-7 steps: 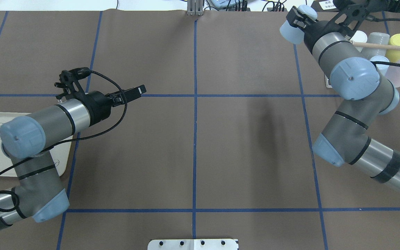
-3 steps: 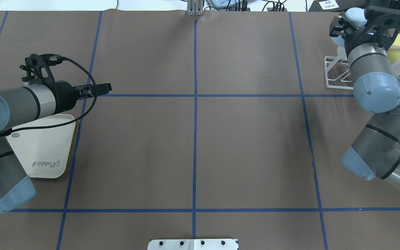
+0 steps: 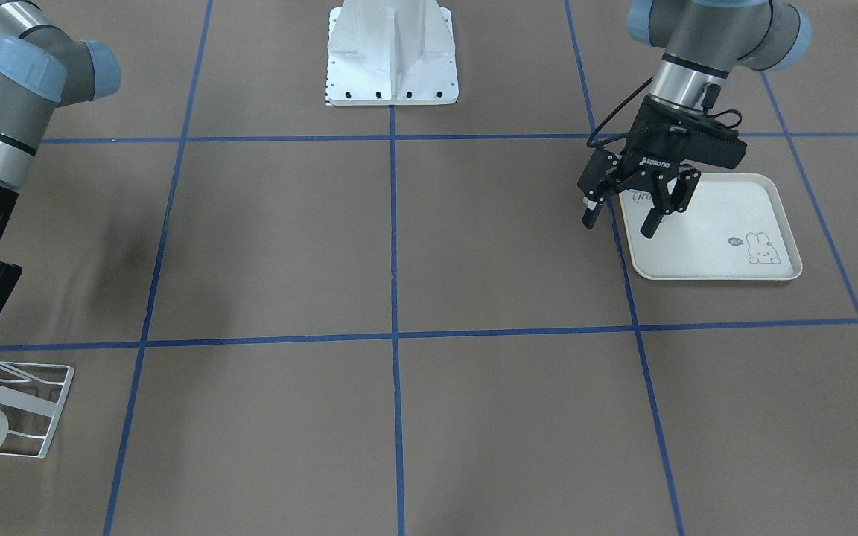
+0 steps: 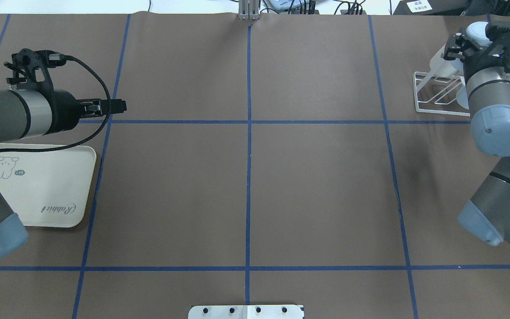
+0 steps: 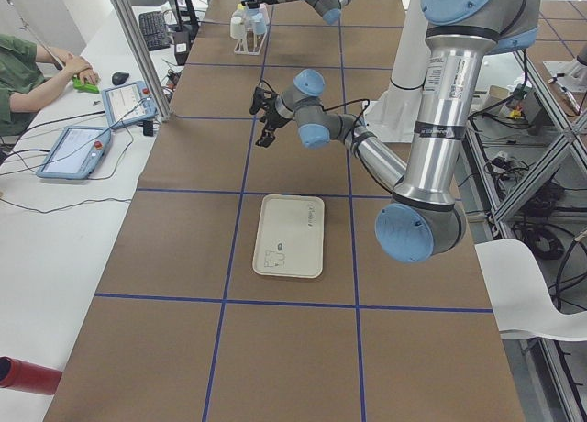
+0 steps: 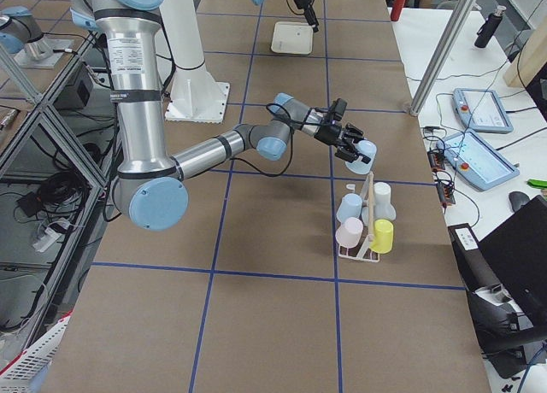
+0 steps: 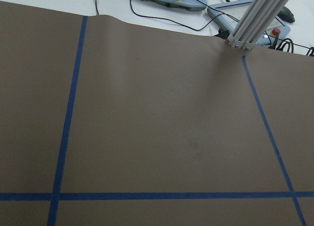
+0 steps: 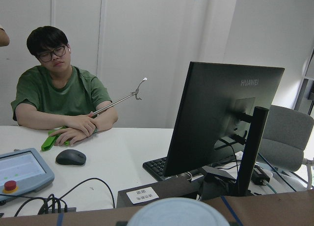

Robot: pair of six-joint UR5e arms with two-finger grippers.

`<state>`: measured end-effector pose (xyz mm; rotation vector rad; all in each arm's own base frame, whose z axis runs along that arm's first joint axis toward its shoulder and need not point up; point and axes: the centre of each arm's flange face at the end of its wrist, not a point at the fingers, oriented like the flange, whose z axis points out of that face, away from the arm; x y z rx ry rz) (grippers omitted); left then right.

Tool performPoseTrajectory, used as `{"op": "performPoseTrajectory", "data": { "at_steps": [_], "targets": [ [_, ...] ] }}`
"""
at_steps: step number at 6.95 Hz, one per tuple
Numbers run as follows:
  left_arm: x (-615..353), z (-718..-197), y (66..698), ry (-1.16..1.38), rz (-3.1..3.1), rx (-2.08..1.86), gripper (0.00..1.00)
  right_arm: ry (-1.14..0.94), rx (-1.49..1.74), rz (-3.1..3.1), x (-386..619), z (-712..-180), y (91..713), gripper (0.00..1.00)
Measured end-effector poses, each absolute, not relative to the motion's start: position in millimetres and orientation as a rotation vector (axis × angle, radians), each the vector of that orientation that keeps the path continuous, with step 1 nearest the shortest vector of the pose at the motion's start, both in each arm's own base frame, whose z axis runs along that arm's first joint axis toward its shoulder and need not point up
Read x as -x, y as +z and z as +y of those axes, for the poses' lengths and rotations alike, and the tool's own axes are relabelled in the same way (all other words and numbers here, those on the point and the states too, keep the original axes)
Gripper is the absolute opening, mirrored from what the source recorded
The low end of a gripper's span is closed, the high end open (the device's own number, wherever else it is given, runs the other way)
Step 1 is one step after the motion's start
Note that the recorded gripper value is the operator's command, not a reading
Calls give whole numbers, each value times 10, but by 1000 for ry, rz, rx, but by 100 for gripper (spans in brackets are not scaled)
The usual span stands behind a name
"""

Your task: Transfer IKEA cup to right arm and place on rack

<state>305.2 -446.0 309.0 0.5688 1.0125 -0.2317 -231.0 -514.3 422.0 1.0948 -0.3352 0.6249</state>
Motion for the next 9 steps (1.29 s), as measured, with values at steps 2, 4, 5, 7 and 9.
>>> {"op": "performPoseTrajectory", "data": {
  "at_steps": [2,4,5,7,9],
  "targets": [
    [-3038,-4454,3074,-227,1011,-568,100,605,-1060,-320,2340,-5133,4324,0],
    [-3037,-4454,3075,-226,1010,-567,100,590,-1024,-343,2393,-5122,4369,0],
    [-3038,-4454,3077,-226,1010,-567,100,580,-1007,-352,2415,-5118,4402,0],
    [-3046,-4454,3084,-225,1010,-565,100,568,-984,-355,2447,-5121,4481,0],
    [-3051,-4454,3089,-224,1010,-564,100,563,-976,-346,2463,-5134,4540,0]
  ]
}}
